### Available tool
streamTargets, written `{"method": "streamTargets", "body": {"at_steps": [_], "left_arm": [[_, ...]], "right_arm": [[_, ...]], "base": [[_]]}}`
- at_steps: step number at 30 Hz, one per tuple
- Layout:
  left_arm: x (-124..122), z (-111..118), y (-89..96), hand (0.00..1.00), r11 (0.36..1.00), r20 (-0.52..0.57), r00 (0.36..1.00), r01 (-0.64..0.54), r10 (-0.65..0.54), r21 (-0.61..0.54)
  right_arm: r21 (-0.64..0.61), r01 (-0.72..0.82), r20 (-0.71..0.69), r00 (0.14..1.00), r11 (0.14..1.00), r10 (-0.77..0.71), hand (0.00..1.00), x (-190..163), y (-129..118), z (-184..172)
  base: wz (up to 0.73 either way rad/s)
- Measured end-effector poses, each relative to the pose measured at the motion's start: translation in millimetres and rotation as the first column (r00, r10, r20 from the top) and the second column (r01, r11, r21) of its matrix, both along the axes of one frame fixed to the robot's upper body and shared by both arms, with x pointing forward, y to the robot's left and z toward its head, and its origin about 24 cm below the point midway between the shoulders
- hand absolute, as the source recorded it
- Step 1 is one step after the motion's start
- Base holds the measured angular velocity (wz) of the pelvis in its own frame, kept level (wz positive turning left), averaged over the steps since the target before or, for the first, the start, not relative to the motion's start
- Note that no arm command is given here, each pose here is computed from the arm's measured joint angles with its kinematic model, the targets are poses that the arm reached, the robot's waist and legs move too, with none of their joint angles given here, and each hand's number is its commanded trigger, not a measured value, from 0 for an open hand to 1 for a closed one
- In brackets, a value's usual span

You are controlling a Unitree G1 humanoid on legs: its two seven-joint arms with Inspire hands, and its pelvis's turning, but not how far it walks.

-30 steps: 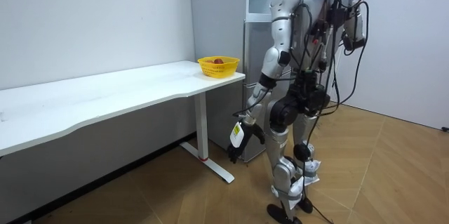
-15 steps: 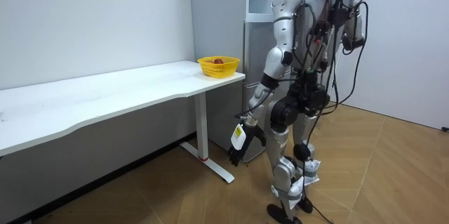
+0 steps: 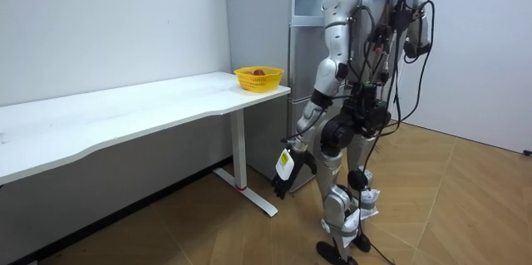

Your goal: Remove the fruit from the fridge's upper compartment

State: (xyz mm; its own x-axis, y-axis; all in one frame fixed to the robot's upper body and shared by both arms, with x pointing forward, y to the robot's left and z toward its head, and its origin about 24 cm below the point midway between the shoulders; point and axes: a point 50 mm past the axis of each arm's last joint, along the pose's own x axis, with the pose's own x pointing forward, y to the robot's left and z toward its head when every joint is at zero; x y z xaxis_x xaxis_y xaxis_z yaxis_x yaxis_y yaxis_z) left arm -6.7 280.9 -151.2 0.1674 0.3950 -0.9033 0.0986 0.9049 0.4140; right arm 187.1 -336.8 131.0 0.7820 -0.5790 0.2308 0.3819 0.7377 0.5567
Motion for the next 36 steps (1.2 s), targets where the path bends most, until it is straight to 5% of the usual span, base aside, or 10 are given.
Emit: {"method": "streamTargets", "body": {"at_steps": [22, 36], "left_arm": [[-2, -2, -3.9, 0.0, 1.0, -0.019, 1.0, 0.012, -0.011, 0.024], [-16, -3, -6.2, 0.0, 0.999, -0.064, 0.998, 0.002, 0.0, 0.032]], "right_arm": [[-0.142, -0.161, 0.023, 0.986, 0.977, 0.166, 0.0, 38, 41, 17], [-0.124, -0.149, 0.01, 0.988, 0.981, 0.152, 0.0, 39, 38, 14]], "base": [[0.08], [0.04]]}}
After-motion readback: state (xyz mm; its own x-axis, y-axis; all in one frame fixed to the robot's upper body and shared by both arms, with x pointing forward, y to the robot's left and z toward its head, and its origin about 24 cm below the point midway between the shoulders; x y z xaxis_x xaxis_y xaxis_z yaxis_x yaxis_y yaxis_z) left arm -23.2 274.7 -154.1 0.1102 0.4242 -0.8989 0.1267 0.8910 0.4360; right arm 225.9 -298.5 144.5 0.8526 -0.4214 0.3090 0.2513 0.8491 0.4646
